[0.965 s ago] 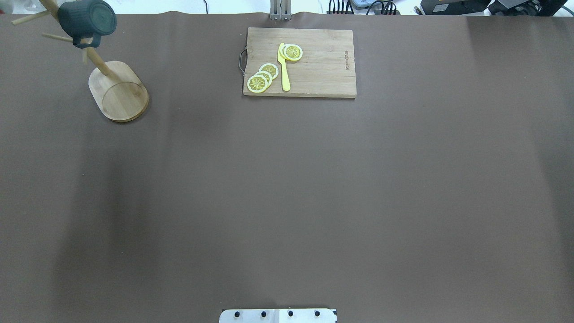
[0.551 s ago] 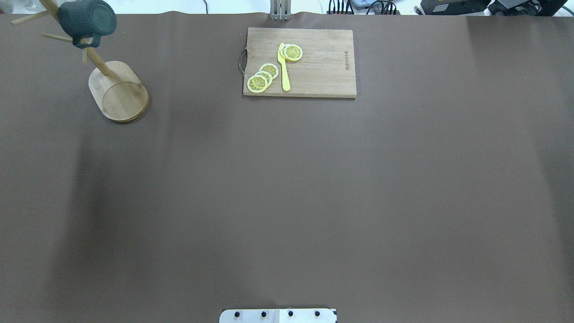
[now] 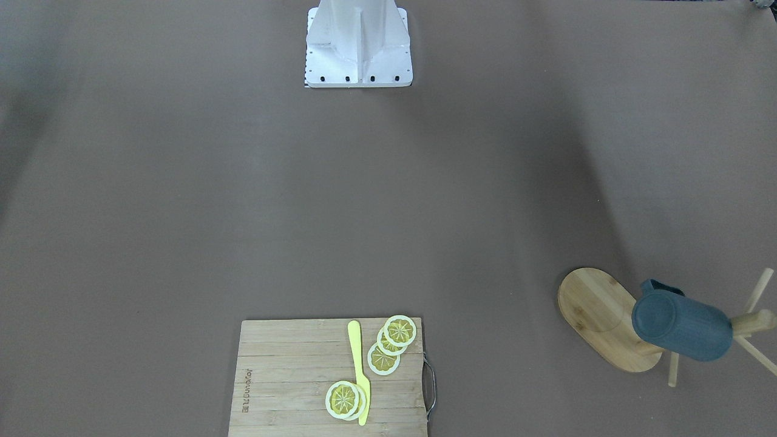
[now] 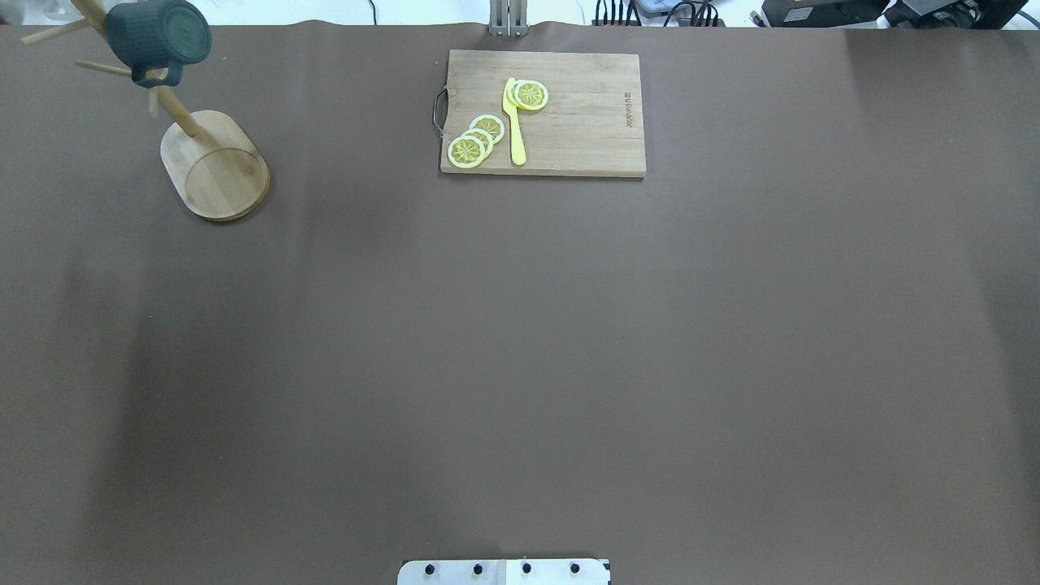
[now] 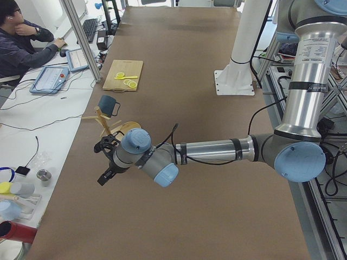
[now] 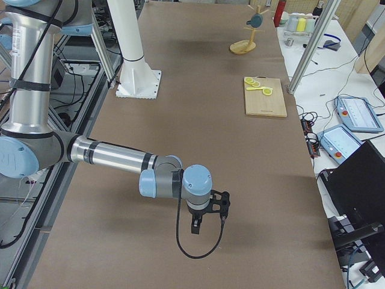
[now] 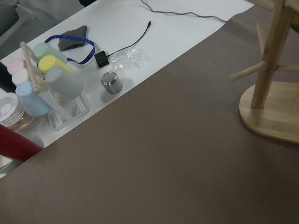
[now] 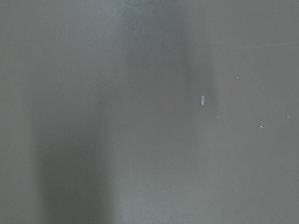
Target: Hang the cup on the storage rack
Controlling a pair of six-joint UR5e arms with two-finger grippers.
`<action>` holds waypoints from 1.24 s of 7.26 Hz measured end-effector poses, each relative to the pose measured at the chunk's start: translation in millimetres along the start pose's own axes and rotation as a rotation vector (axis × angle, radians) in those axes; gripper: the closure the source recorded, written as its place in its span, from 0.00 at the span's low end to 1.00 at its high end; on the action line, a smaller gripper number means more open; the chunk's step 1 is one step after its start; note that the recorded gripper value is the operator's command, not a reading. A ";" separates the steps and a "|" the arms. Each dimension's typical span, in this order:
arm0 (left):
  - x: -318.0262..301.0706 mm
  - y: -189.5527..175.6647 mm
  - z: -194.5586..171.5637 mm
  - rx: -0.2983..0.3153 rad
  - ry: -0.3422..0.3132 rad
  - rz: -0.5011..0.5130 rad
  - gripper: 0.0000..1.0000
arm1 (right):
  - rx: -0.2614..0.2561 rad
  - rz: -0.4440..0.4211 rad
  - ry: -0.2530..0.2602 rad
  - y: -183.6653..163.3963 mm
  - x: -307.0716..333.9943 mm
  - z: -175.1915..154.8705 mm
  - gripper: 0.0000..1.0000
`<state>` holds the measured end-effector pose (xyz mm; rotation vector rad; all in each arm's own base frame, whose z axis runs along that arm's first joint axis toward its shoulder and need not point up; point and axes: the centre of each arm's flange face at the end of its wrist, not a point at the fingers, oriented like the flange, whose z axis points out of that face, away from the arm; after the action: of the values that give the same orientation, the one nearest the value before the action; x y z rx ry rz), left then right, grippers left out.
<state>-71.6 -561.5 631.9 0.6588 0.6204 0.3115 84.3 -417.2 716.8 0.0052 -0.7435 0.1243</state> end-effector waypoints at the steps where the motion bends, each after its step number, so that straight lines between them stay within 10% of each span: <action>1: -2.7 3.2 1.3 -0.044 0.001 -0.034 0.01 | -0.001 0.001 0.000 0.2 0.6 0.6 0.00; 9: 2.2 95.8 -2.7 -0.203 -0.029 -0.173 0.01 | -0.003 0.004 0.000 0.6 1.9 1.4 0.00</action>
<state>-78.9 -486.9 691.7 0.4108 0.6052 0.1998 84.7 -416.5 719.1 0.0013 -0.7434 0.1266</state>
